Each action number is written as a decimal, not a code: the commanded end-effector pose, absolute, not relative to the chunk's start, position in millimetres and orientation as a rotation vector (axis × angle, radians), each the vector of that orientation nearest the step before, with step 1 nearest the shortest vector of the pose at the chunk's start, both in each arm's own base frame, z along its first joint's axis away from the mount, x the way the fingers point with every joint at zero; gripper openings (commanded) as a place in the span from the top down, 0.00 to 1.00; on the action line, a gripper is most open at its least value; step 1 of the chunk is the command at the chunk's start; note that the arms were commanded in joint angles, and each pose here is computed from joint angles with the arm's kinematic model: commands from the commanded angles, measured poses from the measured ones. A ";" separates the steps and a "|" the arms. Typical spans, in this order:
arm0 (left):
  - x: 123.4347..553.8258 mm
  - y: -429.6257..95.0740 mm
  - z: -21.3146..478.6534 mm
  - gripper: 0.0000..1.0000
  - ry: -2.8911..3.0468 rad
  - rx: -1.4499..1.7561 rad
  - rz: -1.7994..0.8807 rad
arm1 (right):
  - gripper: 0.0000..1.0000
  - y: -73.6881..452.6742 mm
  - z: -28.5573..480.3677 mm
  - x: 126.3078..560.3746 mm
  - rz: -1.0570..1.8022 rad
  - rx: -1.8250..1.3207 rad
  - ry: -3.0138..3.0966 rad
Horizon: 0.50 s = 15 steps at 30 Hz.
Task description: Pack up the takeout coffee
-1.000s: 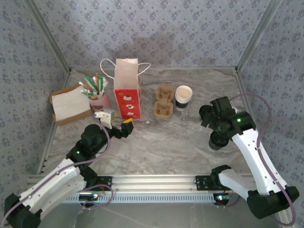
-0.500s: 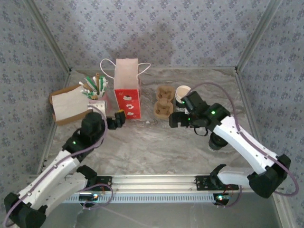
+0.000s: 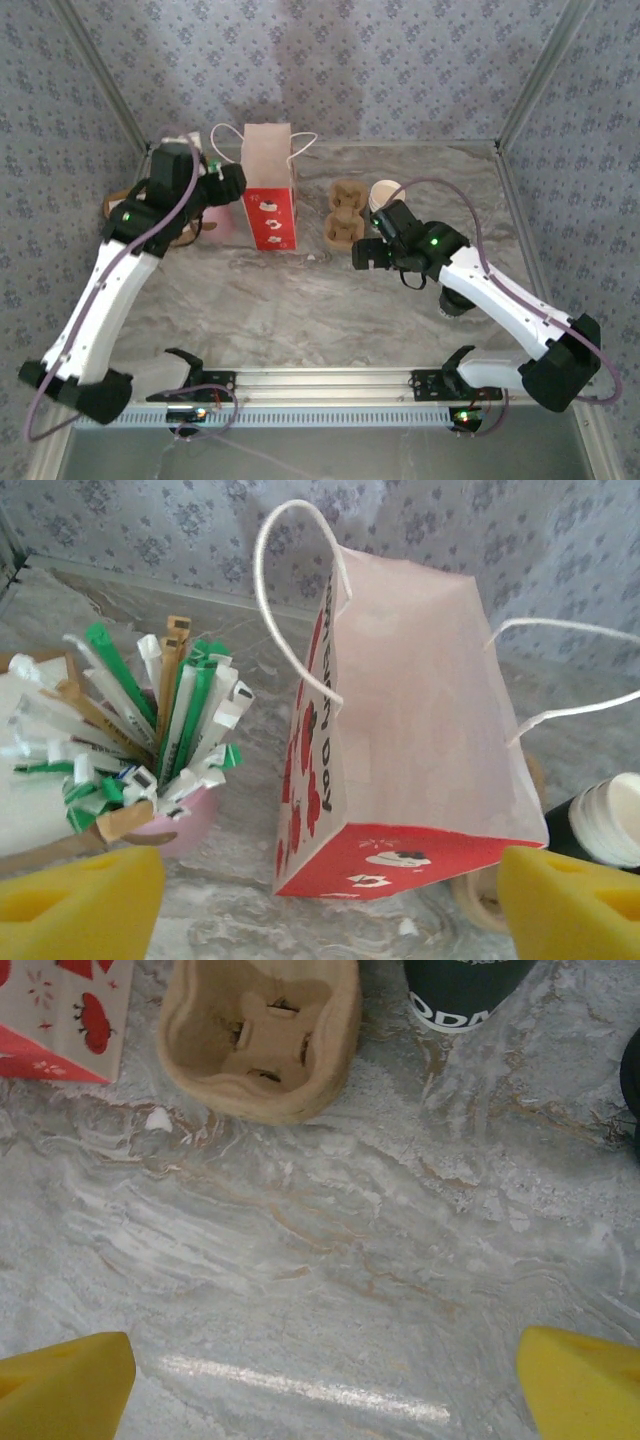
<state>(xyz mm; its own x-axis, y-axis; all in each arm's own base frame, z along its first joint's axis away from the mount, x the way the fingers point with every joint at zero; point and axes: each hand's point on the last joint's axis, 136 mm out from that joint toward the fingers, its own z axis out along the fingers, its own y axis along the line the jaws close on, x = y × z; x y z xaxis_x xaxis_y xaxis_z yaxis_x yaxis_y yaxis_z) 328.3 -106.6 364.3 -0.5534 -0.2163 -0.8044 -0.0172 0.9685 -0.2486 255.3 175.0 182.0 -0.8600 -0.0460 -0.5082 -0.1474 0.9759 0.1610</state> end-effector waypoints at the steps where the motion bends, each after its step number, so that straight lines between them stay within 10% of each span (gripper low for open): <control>1: 333.7 -105.9 344.8 0.23 2.300 -0.119 -0.169 | 0.00 170.4 184.1 259.0 0.298 -0.082 2.545; 15: 384.2 -117.4 302.5 0.50 2.460 -0.144 -0.101 | 0.00 164.4 176.2 245.8 0.446 -0.068 2.537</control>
<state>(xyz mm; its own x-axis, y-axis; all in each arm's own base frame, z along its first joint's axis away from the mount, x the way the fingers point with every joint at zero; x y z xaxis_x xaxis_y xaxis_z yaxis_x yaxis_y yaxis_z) 381.9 -117.2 296.4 -0.7729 -0.1212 -0.6229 -0.0797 0.9924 -0.0942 248.4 162.2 173.6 -0.8438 0.0291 -0.5358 -0.1343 0.9553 0.2634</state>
